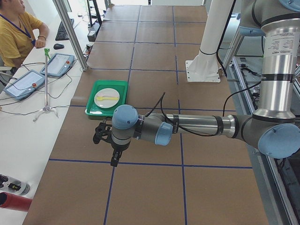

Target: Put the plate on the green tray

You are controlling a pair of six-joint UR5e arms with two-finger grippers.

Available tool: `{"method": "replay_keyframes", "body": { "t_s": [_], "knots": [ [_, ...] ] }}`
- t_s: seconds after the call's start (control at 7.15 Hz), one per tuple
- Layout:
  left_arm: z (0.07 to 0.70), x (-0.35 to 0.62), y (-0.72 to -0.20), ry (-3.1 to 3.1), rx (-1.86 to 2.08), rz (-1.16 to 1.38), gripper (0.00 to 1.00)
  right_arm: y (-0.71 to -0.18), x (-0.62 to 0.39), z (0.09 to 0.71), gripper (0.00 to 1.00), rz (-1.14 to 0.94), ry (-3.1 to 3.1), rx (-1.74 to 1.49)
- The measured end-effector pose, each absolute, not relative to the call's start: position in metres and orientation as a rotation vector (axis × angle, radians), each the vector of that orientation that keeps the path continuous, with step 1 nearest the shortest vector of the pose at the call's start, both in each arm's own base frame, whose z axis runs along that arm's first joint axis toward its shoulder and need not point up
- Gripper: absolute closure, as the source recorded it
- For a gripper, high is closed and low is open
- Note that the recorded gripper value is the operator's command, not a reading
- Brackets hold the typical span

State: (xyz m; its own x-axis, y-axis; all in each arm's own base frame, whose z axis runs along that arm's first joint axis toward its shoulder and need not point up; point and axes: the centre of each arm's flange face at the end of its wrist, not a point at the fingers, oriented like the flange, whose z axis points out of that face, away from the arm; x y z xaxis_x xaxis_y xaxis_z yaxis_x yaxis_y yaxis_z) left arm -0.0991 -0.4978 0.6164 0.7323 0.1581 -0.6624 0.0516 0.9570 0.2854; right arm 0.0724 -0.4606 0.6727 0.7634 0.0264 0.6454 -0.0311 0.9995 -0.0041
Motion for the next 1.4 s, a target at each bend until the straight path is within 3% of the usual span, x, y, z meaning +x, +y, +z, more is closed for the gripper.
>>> {"method": "replay_keyframes", "body": {
  "t_s": [1.4],
  "knots": [
    [0.640, -0.096, -0.464, 0.761, 0.271, 0.055, 0.00, -0.461, 0.072, 0.673, 0.00, 0.031, -0.702, 0.007]
  ]
}}
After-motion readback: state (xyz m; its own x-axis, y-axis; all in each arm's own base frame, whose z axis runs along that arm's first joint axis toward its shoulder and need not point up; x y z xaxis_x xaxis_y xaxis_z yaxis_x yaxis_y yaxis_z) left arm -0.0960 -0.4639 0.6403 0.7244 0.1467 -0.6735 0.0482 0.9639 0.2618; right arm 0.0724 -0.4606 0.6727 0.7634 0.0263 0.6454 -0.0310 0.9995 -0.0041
